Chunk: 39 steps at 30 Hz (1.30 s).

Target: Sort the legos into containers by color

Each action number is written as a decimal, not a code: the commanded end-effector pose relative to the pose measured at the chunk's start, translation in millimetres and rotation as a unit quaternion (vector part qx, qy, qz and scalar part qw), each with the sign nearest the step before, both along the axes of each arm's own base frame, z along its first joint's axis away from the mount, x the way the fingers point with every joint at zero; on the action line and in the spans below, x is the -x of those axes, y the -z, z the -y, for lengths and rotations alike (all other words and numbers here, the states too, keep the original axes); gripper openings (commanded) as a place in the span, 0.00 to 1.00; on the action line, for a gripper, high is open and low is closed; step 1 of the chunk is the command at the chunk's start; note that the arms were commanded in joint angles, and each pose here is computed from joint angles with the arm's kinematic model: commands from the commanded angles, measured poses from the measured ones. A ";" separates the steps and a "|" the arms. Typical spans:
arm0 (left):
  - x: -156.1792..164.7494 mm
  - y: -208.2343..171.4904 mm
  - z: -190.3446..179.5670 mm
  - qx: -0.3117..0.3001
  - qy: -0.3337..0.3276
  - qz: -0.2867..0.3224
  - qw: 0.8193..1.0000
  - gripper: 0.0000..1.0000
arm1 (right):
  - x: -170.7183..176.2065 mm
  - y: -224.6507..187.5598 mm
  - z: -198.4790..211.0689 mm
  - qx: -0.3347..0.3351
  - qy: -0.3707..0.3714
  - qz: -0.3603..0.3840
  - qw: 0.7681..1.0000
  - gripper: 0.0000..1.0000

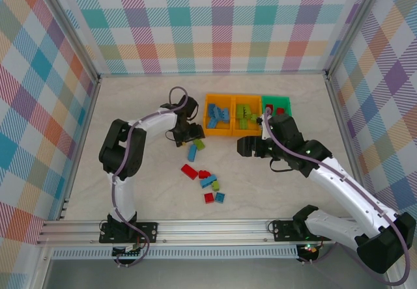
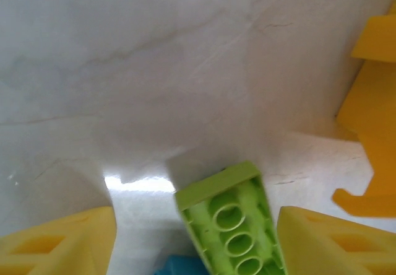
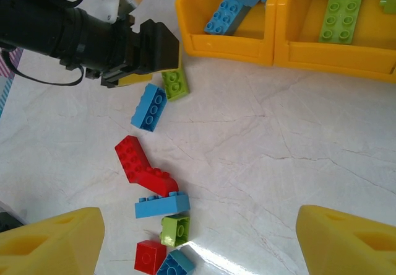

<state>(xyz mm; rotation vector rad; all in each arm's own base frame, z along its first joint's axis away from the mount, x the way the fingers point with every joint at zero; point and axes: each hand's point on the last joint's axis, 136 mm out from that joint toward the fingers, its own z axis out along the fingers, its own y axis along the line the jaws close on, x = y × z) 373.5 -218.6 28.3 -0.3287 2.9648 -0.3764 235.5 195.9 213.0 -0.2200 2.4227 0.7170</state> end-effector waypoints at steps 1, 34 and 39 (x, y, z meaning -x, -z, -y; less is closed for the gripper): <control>11.2 10.1 3.3 -0.029 0.033 -0.018 0.999 0.65 | -2.9 -17.2 -3.2 -0.011 -0.002 0.016 1.000 0.82; -35.1 -80.9 -58.5 -0.104 -0.074 0.159 0.979 0.24 | 1.0 -11.7 -2.4 -0.019 0.009 -0.004 1.000 0.83; -32.5 -147.7 -19.8 -0.041 -0.035 0.234 0.971 0.24 | -3.1 -20.2 6.8 -0.020 0.041 0.011 0.999 0.84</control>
